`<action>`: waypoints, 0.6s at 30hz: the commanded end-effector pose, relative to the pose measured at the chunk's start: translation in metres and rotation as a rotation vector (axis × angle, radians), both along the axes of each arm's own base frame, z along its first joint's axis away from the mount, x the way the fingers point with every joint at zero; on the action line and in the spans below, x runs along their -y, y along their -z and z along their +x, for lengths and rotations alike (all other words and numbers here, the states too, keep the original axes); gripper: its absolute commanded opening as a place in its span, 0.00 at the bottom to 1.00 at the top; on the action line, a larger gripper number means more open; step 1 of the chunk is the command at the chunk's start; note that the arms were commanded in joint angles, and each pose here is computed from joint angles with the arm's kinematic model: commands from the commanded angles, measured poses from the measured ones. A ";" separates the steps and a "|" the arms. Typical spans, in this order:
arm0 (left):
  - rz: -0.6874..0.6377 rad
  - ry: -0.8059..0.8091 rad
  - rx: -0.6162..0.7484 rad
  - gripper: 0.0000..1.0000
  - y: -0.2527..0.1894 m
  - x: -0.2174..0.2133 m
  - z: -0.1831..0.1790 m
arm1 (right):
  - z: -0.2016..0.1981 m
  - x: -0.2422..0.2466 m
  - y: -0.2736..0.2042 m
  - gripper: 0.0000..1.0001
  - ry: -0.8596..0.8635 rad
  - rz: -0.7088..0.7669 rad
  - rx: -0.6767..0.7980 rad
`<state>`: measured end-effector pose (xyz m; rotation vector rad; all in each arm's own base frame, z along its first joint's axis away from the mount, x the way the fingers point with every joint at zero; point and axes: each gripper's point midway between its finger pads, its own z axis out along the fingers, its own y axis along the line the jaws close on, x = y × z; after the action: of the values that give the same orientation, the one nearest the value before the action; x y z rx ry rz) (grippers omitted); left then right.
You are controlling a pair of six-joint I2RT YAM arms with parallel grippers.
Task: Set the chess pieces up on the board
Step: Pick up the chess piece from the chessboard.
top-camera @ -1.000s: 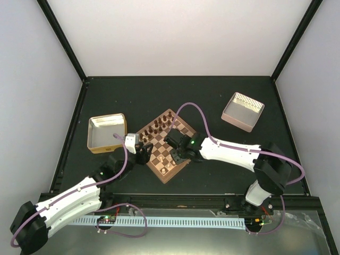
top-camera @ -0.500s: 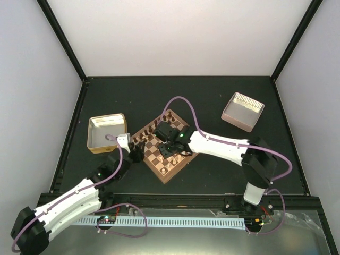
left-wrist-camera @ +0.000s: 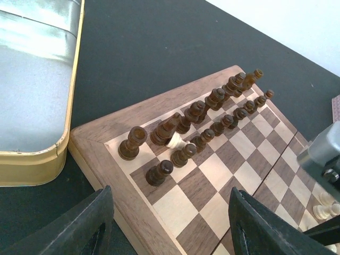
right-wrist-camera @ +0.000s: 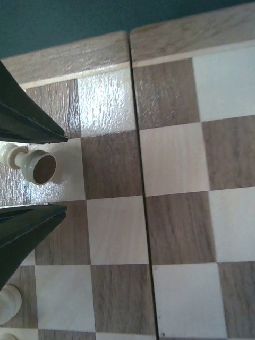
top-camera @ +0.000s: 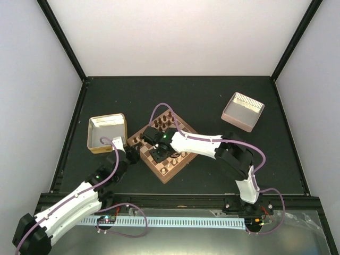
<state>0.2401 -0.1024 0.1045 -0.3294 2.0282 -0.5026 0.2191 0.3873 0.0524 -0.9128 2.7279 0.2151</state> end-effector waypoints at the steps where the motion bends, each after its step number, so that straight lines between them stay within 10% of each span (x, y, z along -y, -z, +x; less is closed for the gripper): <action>1: -0.010 -0.019 -0.001 0.61 0.000 -0.004 0.000 | -0.003 0.000 0.003 0.33 -0.006 -0.027 -0.019; 18: -0.038 0.049 0.046 0.63 -0.008 0.005 -0.002 | 0.005 -0.003 -0.001 0.11 0.051 0.039 -0.046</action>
<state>0.2388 -0.1010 0.1077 -0.3311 2.0083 -0.5278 0.2149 0.3845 0.0419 -0.9076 2.7959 0.1921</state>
